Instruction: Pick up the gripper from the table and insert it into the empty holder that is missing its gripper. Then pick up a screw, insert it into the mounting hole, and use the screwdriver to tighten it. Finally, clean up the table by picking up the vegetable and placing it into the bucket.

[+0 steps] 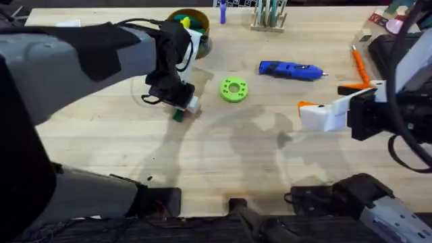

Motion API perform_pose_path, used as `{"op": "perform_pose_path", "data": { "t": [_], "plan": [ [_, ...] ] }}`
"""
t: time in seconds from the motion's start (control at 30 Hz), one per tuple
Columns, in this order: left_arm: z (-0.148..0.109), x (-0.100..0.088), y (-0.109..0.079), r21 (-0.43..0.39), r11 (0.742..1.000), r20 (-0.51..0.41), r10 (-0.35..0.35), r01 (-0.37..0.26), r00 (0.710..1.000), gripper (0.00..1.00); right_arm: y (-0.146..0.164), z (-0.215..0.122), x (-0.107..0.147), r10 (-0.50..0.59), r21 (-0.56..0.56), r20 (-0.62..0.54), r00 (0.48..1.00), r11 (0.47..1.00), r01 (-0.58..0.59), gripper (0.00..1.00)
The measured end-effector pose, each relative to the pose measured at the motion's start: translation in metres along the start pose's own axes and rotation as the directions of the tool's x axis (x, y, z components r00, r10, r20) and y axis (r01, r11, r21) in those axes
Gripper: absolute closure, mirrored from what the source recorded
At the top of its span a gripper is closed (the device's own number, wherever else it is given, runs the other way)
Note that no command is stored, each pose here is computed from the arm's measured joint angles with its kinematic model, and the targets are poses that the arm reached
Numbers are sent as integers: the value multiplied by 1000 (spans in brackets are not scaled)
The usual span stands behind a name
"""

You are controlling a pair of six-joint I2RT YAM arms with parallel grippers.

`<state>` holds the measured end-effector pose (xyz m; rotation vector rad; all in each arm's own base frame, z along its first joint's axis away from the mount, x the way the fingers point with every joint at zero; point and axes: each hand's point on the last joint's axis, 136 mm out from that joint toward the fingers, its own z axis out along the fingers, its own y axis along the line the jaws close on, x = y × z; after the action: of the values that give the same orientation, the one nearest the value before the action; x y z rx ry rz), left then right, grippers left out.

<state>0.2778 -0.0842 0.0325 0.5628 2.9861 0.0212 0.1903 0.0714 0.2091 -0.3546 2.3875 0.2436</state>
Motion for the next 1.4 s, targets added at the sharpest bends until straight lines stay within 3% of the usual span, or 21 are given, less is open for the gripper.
{"op": "perform_pose_path", "data": {
  "t": [0.1, 0.13, 0.4, 0.6, 0.8, 0.97, 1.1, 1.2, 1.3, 1.4],
  "plan": [
    [0, -1, 0, 0, 1000, 3, 3, -3, 1000, 952, 0, 0, 0, 0, 0, 0, 1000, 1000, 0, 10],
    [0, -1, 0, -1, 1000, 5, 2, -2, 1000, 982, 0, 0, 0, 0, 0, 0, 1000, 1000, 0, 11],
    [-10, -8, 1, 0, 1000, -11, 2, -2, 1000, 986, 0, 0, 0, 3, 0, 0, 1000, 1000, -3, 12],
    [-70, -68, 6, -10, 1000, 142, -1, 3, 990, 988, 0, 0, 0, 3, 0, 0, 1000, 1000, -3, 11],
    [-143, -135, 12, -24, 1000, 394, -3, 14, 919, 988, 0, 0, 0, 3, 0, 0, 1000, 1000, -3, 11],
    [-172, -173, 16, -33, 999, 551, -1, 23, 835, 989, 0, 0, 0, 3, 0, 0, 1000, 1000, -3, 11],
    [-179, -198, 18, -37, 999, 629, 0, 29, 778, 990, 0, 0, 0, 3, 0, 0, 1000, 1000, -3, 11],
    [-170, -220, 21, -38, 999, 663, -3, 38, 748, 990, 0, 0, 0, 3, 0, 0, 1000, 1000, -3, 11],
    [-148, -238, 29, -40, 998, 669, -12, 52, 743, 990, 0, 0, 0, 3, 0, 0, 1000, 1000, -3, 11],
    [-120, -245, 38, -41, 997, 645, -25, 67, 764, 990, 0, 0, 0, 3, 0, 0, 1000, 1000, -3, 10]
  ]
}}
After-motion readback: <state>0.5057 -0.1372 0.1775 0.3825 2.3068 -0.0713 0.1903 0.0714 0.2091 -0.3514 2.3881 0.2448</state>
